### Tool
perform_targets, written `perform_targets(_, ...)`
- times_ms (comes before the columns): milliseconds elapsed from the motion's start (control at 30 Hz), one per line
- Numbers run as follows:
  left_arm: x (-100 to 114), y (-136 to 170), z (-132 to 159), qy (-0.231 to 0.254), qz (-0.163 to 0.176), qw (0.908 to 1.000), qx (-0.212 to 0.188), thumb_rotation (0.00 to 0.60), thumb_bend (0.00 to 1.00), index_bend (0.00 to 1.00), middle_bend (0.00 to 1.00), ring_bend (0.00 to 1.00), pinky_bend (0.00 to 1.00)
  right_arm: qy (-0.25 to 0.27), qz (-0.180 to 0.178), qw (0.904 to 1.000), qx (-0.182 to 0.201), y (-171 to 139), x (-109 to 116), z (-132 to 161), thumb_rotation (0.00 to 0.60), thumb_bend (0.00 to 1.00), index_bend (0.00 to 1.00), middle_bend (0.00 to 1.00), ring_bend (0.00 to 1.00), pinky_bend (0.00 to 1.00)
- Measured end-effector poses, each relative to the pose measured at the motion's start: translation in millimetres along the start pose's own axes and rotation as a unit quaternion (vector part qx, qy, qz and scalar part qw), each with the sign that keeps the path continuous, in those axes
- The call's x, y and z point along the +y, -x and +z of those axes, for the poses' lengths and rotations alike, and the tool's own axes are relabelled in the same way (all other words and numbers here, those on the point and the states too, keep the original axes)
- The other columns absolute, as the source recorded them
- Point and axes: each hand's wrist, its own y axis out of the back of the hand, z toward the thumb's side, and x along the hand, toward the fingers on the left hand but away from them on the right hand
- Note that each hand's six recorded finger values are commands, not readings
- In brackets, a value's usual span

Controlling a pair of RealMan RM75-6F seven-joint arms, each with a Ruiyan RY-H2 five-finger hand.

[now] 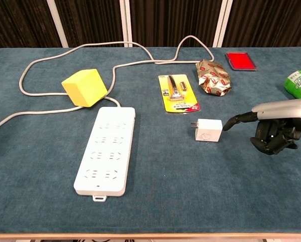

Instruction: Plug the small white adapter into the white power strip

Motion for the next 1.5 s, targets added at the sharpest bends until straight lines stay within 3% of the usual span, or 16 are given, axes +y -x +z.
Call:
perform_targets(433, 1.6, -0.3, -1.8, 0.002, 0.002, 1.0, 0.003, 0.6, 0.08, 0.17, 0.0, 0.0, 0.0, 0.004, 0.005, 0.9999, 0.009, 5.9, 2.0, 8.9, 0.6, 0.79, 0.12, 0.85, 0.88, 0.79)
perform_targets(1300, 2.6, -1.6, -4.7, 0.006, 0.002, 1.0, 0.007, 0.6, 0.08, 0.18, 0.0, 0.0, 0.0, -0.006, -0.009, 0.9982, 0.06, 6.0, 19.6, 55.5, 0.6, 0.79, 0.12, 0.85, 0.88, 0.79)
perform_targets(1367, 2.8, -1.6, -4.9, 0.006, 0.002, 0.9999, 0.008, 0.6, 0.08, 0.17, 0.0, 0.0, 0.0, -0.006, -0.012, 0.998, 0.062, 5.9, 21.3, 57.4, 0.6, 0.79, 0.12, 0.81, 0.84, 0.78)
perform_targets(1400, 2.9, -1.7, -5.1, 0.006, 0.002, 0.9999, 0.008, 0.6, 0.08, 0.17, 0.0, 0.0, 0.0, -0.004, -0.015, 0.9979, 0.063, 5.8, 23.1, 58.1, 0.6, 0.79, 0.12, 0.74, 0.77, 0.74)
perform_targets(1467, 2.9, -1.7, -5.5, 0.006, 0.002, 0.9999, 0.009, 0.6, 0.08, 0.17, 0.0, 0.0, 0.0, 0.004, -0.029, 0.9975, 0.065, 5.1, 29.2, 59.4, 0.6, 0.72, 0.11, 0.5, 0.54, 0.56)
perform_targets(1500, 2.8, -1.8, -5.5, 0.006, 0.002, 0.9999, 0.009, 0.6, 0.08, 0.18, 0.0, 0.0, 0.0, 0.009, -0.036, 0.9972, 0.065, 4.7, 32.3, 59.5, 0.6, 0.64, 0.1, 0.36, 0.39, 0.43)
